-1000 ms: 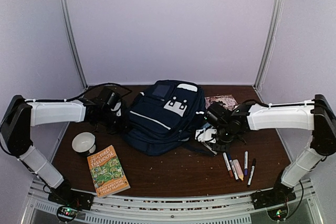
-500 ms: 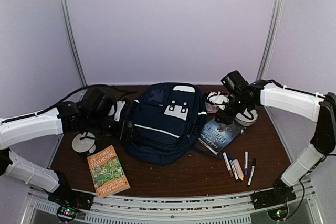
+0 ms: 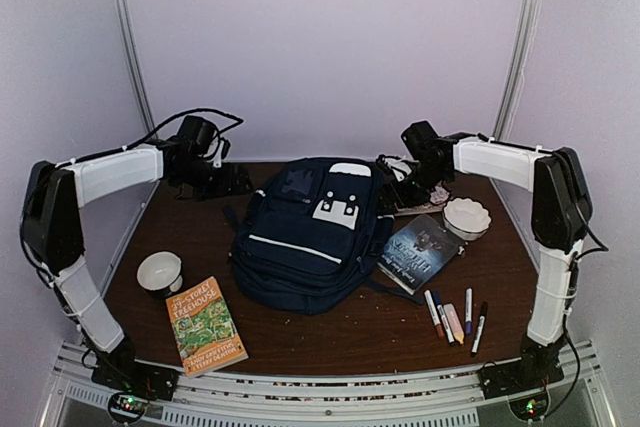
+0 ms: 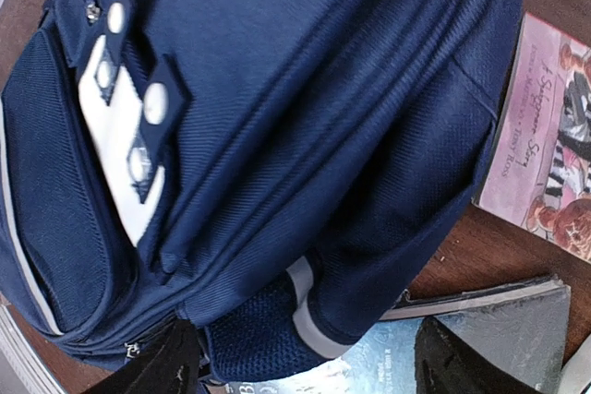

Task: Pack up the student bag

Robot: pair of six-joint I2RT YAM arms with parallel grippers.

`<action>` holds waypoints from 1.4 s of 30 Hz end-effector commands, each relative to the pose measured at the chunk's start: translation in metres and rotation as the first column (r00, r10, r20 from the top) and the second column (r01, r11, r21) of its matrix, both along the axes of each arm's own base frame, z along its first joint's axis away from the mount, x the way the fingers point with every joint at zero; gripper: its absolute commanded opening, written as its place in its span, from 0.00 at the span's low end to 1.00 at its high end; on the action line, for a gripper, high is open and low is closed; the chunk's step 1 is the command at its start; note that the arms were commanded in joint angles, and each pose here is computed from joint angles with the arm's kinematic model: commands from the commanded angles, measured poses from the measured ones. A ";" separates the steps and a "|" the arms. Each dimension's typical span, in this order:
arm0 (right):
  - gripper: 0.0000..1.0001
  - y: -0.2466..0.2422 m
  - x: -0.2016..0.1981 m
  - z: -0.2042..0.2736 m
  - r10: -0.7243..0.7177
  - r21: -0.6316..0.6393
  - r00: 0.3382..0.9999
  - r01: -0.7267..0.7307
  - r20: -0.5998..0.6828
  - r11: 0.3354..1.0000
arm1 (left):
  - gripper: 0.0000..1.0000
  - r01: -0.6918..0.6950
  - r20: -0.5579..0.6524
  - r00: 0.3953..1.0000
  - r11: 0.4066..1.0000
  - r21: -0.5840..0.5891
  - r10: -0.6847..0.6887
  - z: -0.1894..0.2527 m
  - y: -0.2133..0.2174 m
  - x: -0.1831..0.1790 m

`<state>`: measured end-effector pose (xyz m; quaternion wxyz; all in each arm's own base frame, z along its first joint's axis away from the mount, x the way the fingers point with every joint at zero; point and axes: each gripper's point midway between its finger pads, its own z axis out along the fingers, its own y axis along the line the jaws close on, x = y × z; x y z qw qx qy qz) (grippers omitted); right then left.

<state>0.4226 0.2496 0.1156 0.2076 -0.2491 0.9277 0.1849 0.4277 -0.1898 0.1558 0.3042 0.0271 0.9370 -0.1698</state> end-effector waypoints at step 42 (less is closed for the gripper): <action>0.81 0.101 0.079 -0.013 0.073 0.241 0.995 -0.055 -0.067 0.969 | 0.83 0.185 -0.326 0.917 0.968 -0.170 -0.232 -0.083 -0.068 -0.143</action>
